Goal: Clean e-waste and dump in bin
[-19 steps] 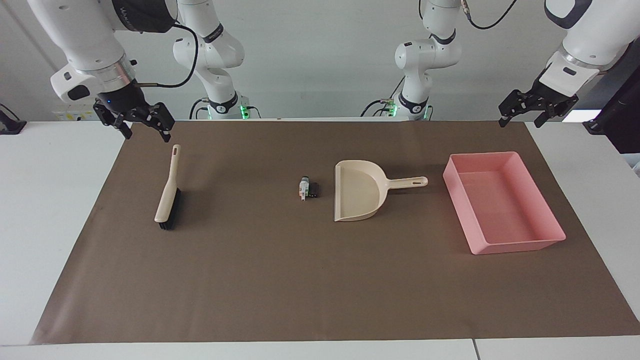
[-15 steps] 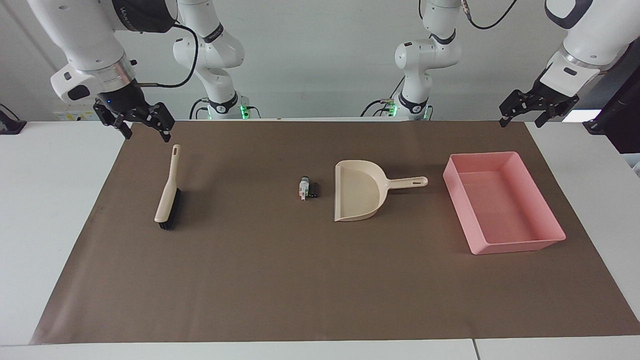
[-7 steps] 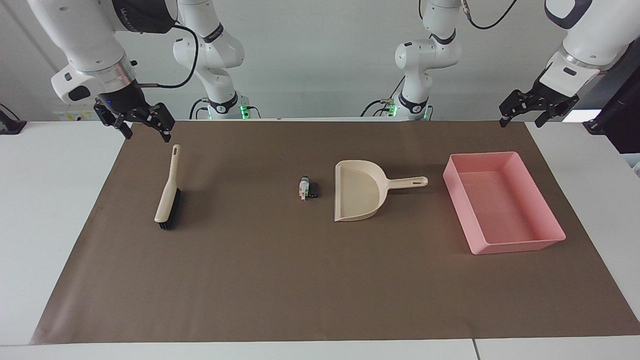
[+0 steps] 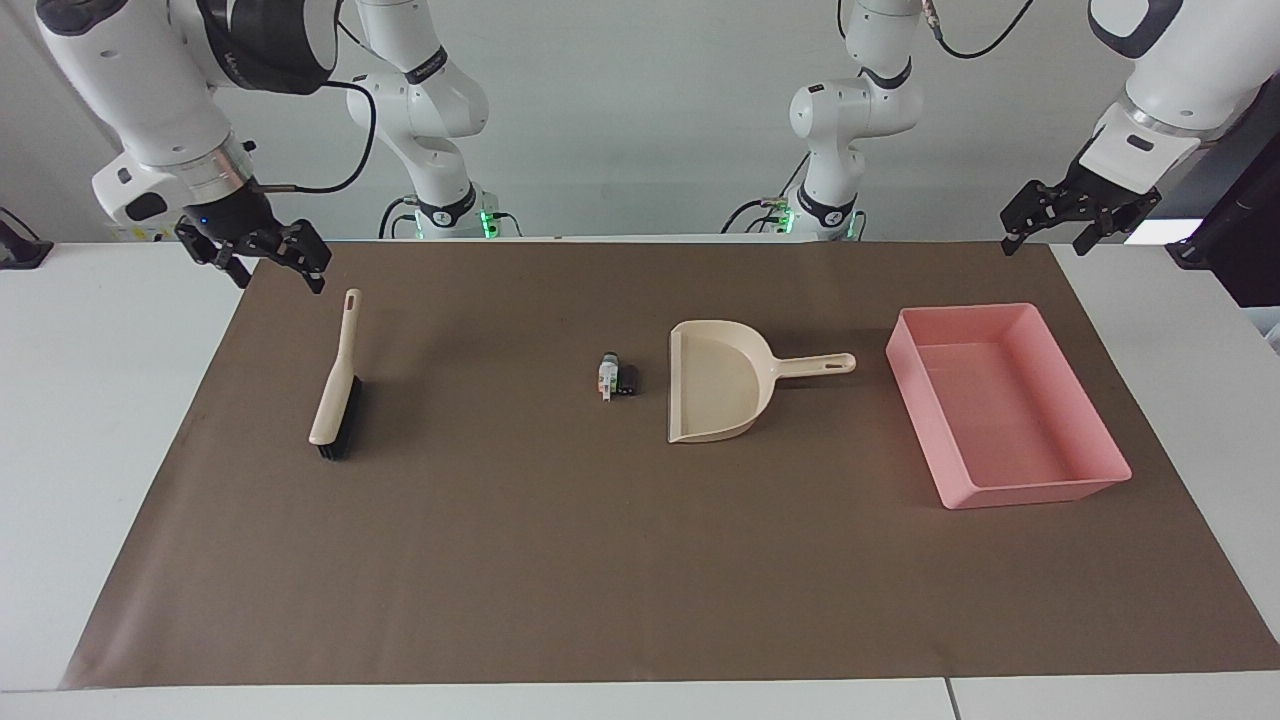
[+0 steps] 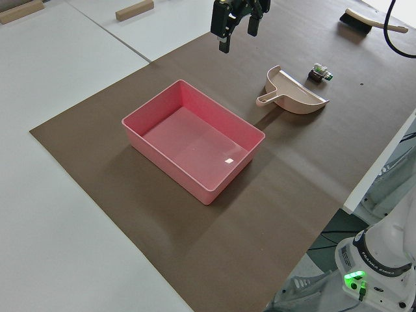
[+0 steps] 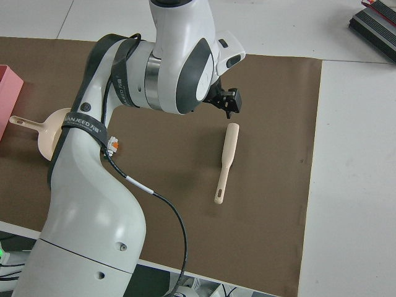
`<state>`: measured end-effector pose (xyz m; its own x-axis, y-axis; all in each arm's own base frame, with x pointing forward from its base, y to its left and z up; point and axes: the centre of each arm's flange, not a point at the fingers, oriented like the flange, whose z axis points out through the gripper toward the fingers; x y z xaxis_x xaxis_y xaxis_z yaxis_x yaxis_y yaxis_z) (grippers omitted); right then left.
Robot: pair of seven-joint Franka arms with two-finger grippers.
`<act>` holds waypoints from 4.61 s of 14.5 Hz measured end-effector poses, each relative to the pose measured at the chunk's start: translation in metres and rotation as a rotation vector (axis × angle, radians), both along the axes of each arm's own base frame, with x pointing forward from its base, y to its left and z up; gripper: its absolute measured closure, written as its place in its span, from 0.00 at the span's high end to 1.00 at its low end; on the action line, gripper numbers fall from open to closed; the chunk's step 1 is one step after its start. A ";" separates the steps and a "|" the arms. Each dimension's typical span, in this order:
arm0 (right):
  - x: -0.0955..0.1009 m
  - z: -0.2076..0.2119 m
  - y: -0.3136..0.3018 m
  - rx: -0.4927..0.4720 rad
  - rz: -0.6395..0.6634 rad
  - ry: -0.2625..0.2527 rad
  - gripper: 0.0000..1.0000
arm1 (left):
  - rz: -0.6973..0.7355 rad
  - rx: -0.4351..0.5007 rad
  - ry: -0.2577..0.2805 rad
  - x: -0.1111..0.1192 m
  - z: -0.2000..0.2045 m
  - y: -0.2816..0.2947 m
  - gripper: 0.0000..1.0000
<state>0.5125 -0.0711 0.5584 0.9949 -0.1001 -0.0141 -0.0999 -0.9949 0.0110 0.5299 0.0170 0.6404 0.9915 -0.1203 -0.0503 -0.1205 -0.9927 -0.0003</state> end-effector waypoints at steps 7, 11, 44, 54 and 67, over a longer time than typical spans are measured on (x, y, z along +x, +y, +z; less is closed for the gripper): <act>-0.054 -0.123 0.006 0.007 0.009 0.035 1.00 | -0.601 -0.021 -0.013 0.003 -0.001 -0.031 0.98; -0.061 -0.181 0.003 0.008 0.025 0.027 1.00 | -0.964 -0.033 0.003 -0.007 -0.021 -0.096 0.98; -0.079 -0.204 -0.003 0.026 0.062 0.125 0.26 | -1.386 0.234 0.134 -0.063 -0.307 -0.281 0.93; -0.067 -0.155 0.221 -0.038 0.125 0.103 0.26 | -1.348 0.254 0.104 -0.062 -0.299 -0.287 0.34; -0.096 -0.207 0.358 -0.094 0.222 0.175 0.26 | -1.530 0.267 0.218 -0.075 -0.286 -0.306 0.34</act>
